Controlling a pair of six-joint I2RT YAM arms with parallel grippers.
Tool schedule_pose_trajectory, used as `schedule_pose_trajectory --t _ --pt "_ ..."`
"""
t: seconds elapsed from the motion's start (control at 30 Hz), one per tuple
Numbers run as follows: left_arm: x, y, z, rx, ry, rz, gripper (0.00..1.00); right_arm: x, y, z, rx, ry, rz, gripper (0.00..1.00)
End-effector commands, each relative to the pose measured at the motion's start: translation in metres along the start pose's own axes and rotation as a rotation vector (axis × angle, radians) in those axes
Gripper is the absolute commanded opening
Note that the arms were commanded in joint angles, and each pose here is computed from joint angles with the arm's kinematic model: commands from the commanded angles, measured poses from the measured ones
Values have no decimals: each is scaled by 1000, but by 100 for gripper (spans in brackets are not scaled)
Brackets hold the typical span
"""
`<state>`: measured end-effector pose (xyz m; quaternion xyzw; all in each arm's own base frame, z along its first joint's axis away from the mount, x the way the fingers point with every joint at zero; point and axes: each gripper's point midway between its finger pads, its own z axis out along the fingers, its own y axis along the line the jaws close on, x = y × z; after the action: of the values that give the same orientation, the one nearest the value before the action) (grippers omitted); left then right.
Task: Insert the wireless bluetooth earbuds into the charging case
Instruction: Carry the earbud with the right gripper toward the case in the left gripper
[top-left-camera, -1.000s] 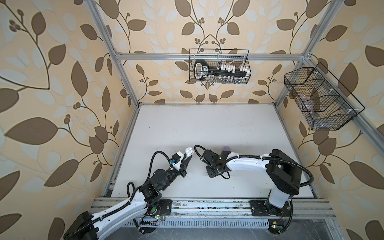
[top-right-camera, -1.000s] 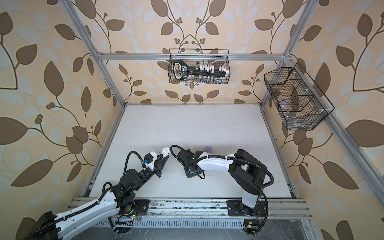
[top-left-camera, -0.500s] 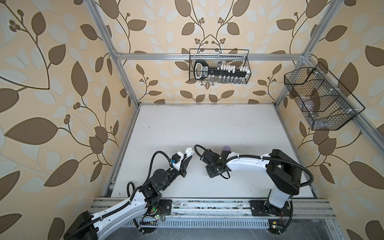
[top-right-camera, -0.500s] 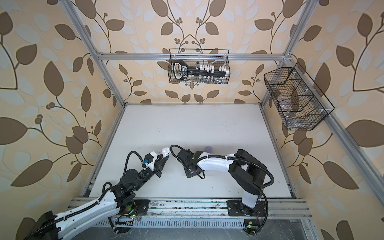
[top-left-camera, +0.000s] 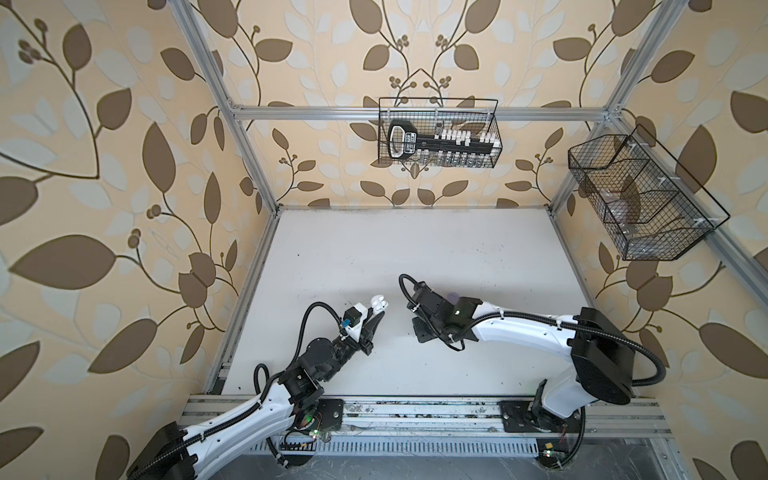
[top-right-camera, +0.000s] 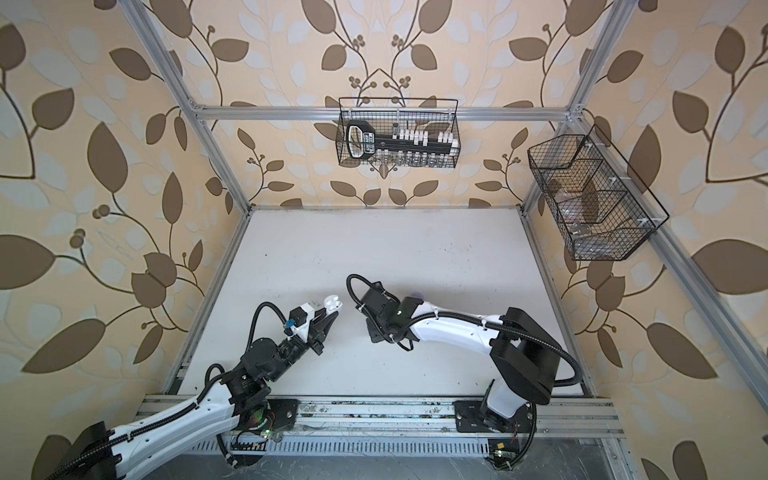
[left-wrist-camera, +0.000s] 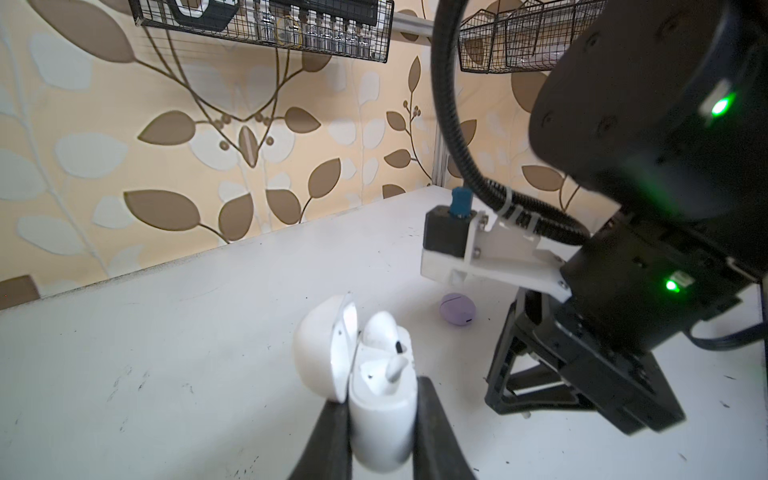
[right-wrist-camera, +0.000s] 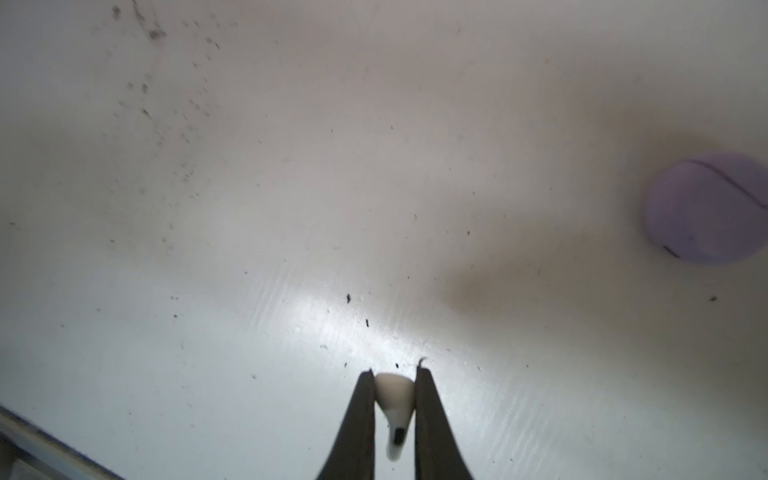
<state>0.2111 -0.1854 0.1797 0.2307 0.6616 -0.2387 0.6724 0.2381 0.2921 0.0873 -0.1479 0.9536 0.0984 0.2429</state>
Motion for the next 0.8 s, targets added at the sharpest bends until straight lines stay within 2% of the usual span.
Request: schedule_pose_trajectory --t 0.0,0.37,0.77 --pt "-11 0 0 8 -33 3 0 -34 9 -22 -45 -170 26 9" --pt "-9 -13 3 80 -1 25 0 -76 41 -92 -239 -493 -8 9" --pt "-5 -21 4 124 15 29 0 -74 84 -119 -431 -618 -98 7"
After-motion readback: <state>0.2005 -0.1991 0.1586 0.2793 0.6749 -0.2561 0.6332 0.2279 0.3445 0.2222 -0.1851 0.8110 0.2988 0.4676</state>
